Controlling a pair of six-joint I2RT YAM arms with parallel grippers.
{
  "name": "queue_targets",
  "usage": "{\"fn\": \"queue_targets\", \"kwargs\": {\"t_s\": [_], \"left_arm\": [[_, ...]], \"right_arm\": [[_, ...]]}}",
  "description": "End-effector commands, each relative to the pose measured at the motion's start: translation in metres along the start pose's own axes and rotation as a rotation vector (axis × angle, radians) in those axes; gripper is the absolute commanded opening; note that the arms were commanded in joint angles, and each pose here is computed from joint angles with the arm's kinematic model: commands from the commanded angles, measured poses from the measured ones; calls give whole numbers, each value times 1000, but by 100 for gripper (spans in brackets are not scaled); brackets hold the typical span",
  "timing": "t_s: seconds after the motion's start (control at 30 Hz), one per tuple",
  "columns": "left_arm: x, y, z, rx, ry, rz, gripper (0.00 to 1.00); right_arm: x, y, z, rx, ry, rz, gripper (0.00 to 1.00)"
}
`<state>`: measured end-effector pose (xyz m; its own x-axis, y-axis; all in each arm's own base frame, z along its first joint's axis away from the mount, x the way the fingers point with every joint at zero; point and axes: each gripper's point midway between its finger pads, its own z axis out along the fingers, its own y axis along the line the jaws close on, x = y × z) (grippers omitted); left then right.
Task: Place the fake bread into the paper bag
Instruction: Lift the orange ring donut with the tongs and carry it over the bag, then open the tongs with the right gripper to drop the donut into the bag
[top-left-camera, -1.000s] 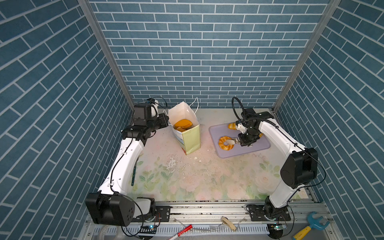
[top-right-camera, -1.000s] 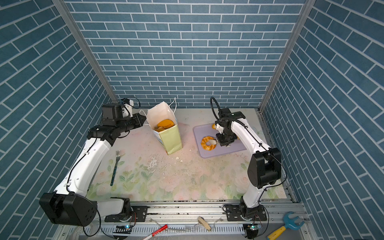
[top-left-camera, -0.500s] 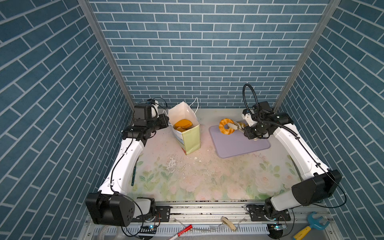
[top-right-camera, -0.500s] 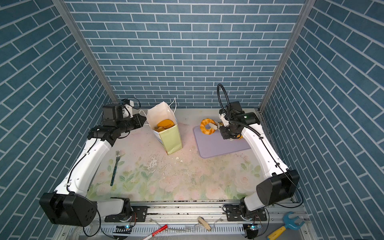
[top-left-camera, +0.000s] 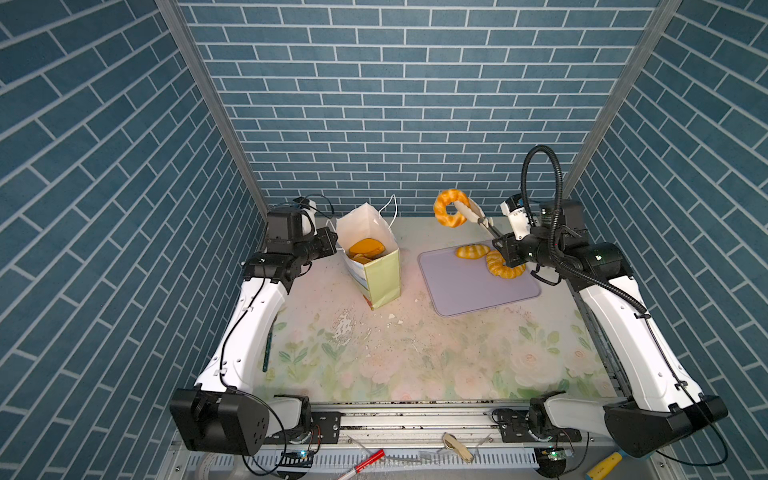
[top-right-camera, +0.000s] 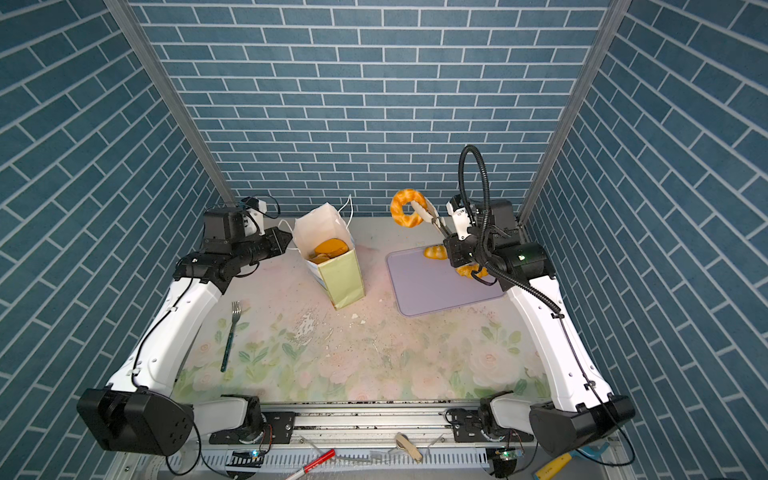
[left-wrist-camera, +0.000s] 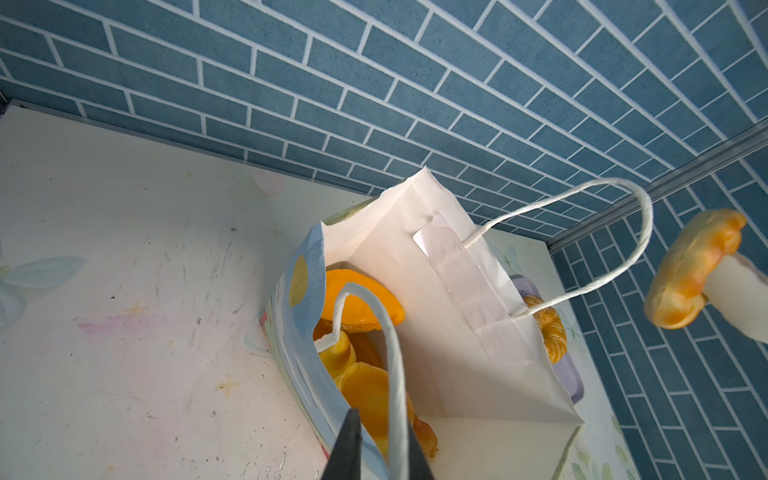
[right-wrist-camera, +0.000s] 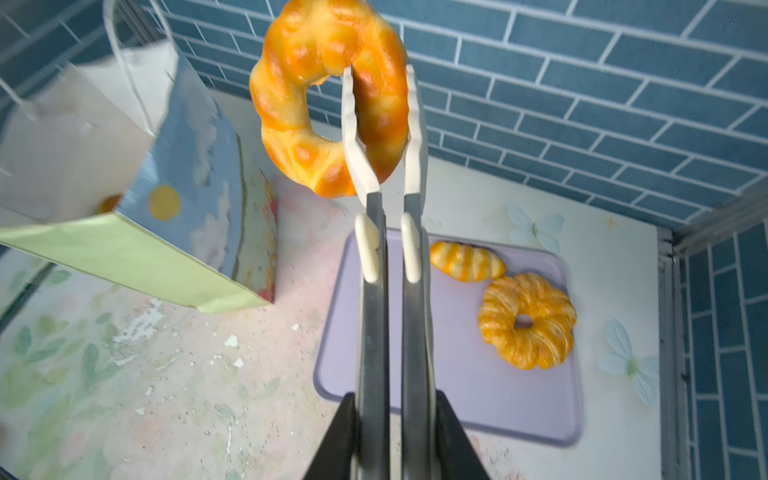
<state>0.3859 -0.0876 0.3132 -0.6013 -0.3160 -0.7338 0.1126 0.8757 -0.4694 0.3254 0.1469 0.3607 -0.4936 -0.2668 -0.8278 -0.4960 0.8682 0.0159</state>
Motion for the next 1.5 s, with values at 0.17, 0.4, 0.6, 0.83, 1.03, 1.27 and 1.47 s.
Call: {"fn": "queue_targets", "kwargs": {"t_s": [0.17,0.4,0.6,0.83,1.03,1.27,1.47], "left_arm": [[-1,-3,-1,13,-20,-6,15],[0,-4,-4,14,-24,-9,16],[3,-3,-6,11,-24,-8,16],[4,-2,-8,6,-25,-6,15],[6,-1,-5,3,-20,-8,16],[7,1,-3,0,-18,-15,16],[5,1,-2,0,-21,-17,15]], "right_arm": [[-86,50,-32,-200,-321,-131,21],[-106,106,-16,-302,-322,-317,21],[-105,140,9,-376,-281,-388,21],[-74,157,54,-356,-123,-466,22],[-52,159,78,-315,-19,-517,23],[-51,159,84,-288,2,-544,40],[-67,159,71,-279,-67,-534,43]]}}
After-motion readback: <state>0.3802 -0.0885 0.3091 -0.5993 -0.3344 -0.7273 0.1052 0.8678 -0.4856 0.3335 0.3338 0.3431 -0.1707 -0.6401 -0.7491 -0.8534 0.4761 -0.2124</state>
